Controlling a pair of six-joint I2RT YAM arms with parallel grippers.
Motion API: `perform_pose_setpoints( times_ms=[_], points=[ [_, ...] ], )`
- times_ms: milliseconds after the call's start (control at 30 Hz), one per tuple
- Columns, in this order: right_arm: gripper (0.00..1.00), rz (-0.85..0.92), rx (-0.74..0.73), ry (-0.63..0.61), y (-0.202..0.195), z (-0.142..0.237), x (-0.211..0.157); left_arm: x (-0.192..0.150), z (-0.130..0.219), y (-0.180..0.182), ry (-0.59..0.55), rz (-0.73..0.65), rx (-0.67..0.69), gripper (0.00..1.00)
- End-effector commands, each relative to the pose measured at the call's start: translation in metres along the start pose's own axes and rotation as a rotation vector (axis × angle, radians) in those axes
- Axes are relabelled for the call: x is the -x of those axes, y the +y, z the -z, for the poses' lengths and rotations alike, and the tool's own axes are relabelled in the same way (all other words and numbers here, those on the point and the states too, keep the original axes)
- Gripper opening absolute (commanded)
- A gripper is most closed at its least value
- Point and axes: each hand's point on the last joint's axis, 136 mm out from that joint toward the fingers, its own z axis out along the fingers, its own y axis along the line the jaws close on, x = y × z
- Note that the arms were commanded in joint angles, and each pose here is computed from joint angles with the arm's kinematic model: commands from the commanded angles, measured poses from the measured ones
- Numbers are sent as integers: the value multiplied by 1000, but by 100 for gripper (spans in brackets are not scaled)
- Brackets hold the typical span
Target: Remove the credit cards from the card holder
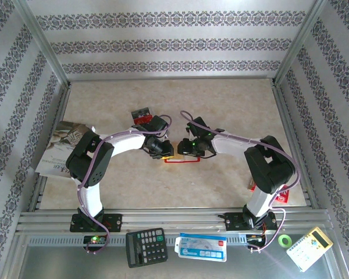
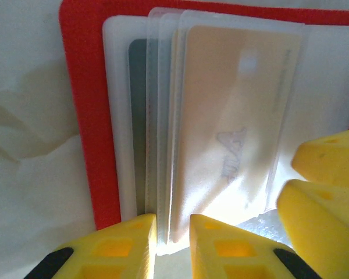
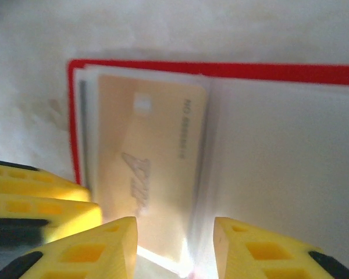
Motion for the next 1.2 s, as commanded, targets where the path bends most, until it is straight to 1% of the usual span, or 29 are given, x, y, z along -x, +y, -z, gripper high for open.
perform_pose_setpoints(
  times_ms=[0,100,200,300,400,433,600,767,1000,1167],
  points=[
    [41,32,-115,33,-17,-6,-5,-6,-2,3,19,-16,41,23],
    [41,32,-171,44,-27,-8,-9,-6,-2,4,18,-16,43,23],
    [36,28,-196,45,-35,-9,-12,-6,0,3,15,-16,43,23],
    [30,19,-210,57,-42,-12,-16,-2,12,-6,-18,-23,23,23],
    [28,7,-219,71,-49,-18,-20,4,27,-16,-62,-36,1,23],
    [27,5,-221,74,-51,-20,-21,3,28,-18,-61,-36,-8,24],
    [26,-4,-225,78,-55,-24,-23,-2,20,-25,-23,-9,-69,25],
    [26,-7,-214,71,-53,-24,-21,-1,20,-29,-28,-9,-84,26],
    [25,-13,-203,71,-51,-24,-21,-1,10,-37,3,1,-141,26],
    [25,-20,-194,70,-51,-25,-20,0,4,-32,17,2,-118,27]
  ],
)
